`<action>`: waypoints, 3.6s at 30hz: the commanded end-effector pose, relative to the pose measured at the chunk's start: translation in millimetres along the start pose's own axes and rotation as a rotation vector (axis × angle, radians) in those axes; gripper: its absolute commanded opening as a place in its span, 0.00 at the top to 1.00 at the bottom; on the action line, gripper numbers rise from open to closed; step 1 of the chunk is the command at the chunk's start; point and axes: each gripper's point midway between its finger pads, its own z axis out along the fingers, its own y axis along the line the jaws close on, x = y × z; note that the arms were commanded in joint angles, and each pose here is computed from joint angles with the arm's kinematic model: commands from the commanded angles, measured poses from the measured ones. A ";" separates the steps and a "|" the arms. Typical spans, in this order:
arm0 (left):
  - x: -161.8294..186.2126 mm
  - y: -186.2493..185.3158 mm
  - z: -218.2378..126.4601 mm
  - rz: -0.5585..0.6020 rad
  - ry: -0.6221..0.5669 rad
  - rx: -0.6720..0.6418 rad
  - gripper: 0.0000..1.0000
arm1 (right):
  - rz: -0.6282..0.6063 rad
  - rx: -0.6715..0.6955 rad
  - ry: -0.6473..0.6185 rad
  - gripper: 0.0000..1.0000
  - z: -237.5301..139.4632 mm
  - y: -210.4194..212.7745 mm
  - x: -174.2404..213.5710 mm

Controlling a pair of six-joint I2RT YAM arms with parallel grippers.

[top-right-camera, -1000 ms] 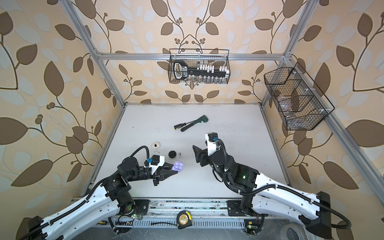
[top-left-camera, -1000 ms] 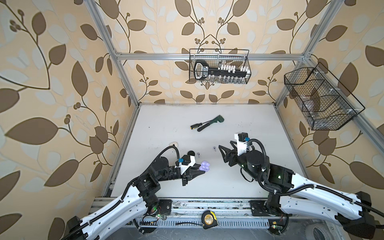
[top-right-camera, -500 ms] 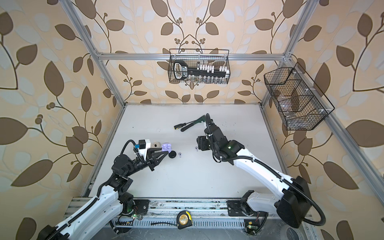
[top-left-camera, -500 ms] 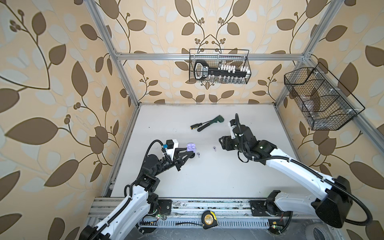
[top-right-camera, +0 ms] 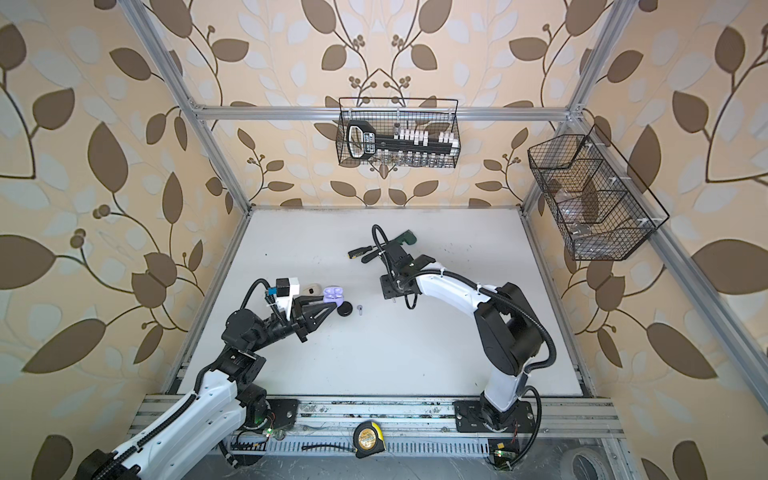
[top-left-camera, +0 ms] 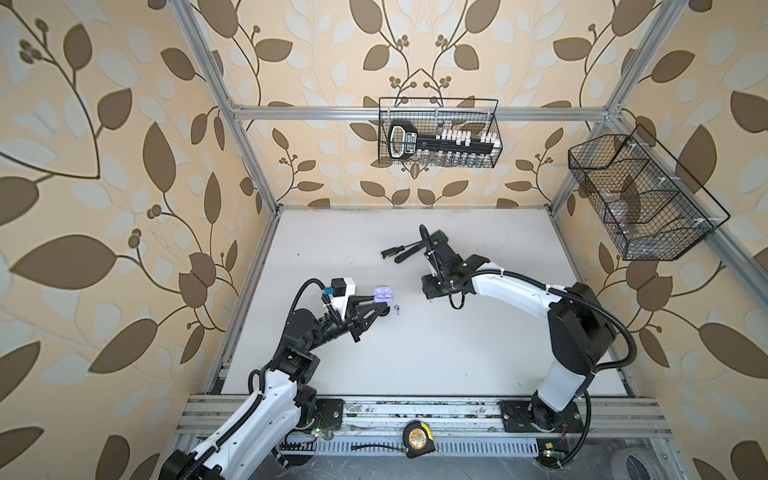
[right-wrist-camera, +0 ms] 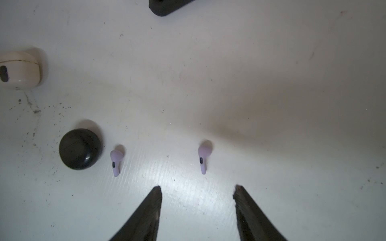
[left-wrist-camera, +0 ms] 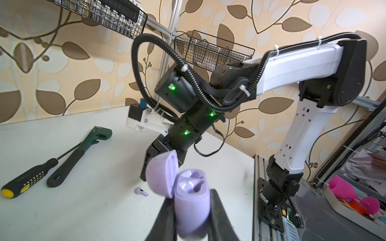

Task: Insert the wireless bluetooth earbuds into the charging case
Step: 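Move the right gripper over the lilac earbuds on the table, then lower the right gripper and close it on one lilac earbud, then lift the lilac earbud and carry it toward the open lilac case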

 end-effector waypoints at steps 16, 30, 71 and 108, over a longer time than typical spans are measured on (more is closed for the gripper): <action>-16.1 -11.1 1.1 0.039 -0.031 0.051 1.00 | -0.081 0.021 0.148 0.46 45.9 -3.6 23.6; -14.7 -11.1 1.8 0.040 -0.022 0.056 1.00 | -0.089 0.077 0.184 0.61 62.7 -14.3 32.4; -14.8 -12.7 0.5 0.049 -0.020 0.057 1.00 | -0.050 0.106 0.183 0.90 70.0 -18.8 36.1; 25.5 51.0 33.6 0.110 0.078 -0.126 1.00 | 0.097 0.032 0.019 0.96 31.7 -14.0 21.3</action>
